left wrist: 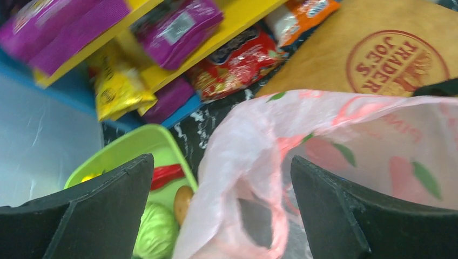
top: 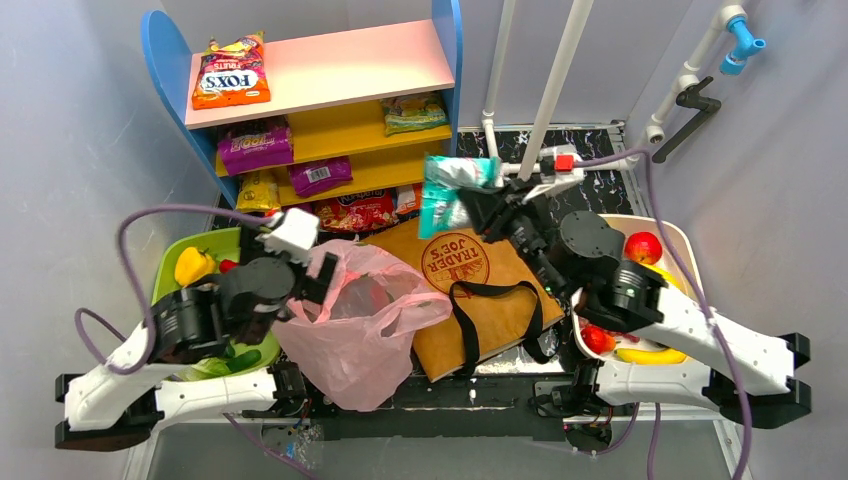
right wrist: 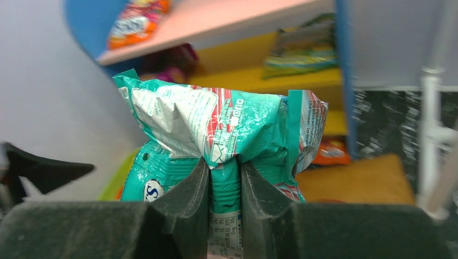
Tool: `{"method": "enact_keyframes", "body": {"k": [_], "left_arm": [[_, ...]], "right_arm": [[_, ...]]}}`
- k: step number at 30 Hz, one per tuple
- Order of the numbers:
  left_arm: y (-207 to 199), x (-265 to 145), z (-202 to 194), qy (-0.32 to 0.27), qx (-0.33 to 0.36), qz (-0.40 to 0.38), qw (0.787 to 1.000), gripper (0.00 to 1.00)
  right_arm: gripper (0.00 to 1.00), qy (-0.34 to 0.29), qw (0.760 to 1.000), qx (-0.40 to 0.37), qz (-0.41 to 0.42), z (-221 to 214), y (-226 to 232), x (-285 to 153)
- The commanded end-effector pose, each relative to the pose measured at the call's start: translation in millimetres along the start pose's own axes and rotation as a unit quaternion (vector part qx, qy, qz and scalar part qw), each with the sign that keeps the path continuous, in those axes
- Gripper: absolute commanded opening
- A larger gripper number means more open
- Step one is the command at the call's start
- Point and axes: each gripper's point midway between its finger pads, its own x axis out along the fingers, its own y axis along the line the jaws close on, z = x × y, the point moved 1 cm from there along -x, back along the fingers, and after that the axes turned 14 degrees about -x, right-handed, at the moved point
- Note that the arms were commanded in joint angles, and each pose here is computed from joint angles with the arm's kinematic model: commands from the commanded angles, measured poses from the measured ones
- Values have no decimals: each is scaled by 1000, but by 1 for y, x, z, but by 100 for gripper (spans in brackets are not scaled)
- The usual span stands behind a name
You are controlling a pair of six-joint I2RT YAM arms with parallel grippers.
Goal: Place the food into the grocery bag and tie it
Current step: Adjust the grocery bag at the center of the board.
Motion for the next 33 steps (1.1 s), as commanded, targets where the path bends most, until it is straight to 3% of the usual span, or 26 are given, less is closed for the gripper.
{"method": "enact_keyframes", "body": {"k": [1,6,11,14,22,33], "left_arm": [[-72,21,6,57,77,-89,991,98],[-143,25,10,66,107,-205,971,98],[-221,12,-5,41,226,-305,924,98],[-255,12,-26,42,310,-308,898,98],[-314,18,-97,85,378,-341,857,98],[-348,12,-152,96,431,-317,839,98]], "right_arm": [[1,63,982,-74,-164,-9,-86,-49],[1,47,963,-53,-260,1,-148,-106],[1,35,959,-46,-276,11,-170,-132],[1,40,957,-49,-285,12,-176,-139],[1,53,958,-41,-279,1,-180,-148],[1,56,958,-35,-277,-6,-184,-153]]}}
